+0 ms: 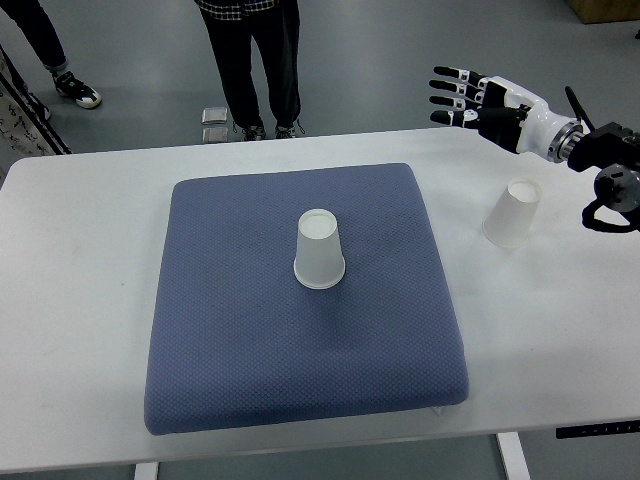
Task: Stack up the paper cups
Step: 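Move the right hand down toward the white paper cup beside the pad, then close the right hand fingers around the white paper cup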
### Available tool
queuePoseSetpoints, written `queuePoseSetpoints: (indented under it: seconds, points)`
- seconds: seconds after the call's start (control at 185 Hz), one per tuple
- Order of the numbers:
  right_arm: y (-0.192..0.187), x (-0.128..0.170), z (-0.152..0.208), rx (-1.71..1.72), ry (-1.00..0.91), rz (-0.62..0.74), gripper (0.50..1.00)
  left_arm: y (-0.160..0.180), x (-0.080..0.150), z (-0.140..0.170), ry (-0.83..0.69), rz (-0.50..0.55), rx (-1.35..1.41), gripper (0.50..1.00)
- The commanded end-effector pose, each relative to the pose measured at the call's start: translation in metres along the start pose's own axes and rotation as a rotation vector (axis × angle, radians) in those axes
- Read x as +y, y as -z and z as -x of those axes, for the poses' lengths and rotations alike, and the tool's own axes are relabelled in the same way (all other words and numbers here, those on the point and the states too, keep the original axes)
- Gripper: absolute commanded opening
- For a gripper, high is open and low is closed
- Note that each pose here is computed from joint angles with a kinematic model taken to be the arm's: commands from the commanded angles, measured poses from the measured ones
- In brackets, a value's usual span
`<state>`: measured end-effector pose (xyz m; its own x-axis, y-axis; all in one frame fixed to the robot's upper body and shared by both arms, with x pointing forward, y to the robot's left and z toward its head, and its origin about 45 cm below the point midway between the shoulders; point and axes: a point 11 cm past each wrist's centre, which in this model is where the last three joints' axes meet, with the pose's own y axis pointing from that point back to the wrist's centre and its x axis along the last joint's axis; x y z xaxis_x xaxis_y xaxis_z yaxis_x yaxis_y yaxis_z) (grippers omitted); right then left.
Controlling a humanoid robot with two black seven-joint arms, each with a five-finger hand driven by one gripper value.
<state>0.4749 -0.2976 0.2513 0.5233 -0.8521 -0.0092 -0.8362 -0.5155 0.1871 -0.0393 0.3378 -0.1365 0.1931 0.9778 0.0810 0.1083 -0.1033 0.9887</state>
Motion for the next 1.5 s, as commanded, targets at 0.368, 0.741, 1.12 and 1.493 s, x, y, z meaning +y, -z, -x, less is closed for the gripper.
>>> queuePoseSetpoints:
  seconds: [0.368,0.741,1.12,1.493]
  points:
    - [0.016,0.042,-0.044,0.743,0.088,0.281,0.926,0.000,0.000,0.000,-0.001,0.000,0.000,1.000]
    - [-0.012,0.051,-0.049,1.043,0.174,0.453,0.924,0.000,0.000,0.000,-0.001,0.000,0.000,1.000]
    - [-0.040,0.036,-0.038,1.105,0.180,0.475,0.921,0.000,0.000,0.000,-0.001,0.000,0.000,1.000]
    - [-0.065,0.041,-0.057,1.166,0.089,0.546,0.917,0.000,0.000,0.000,-0.001,0.000,0.000,1.000]
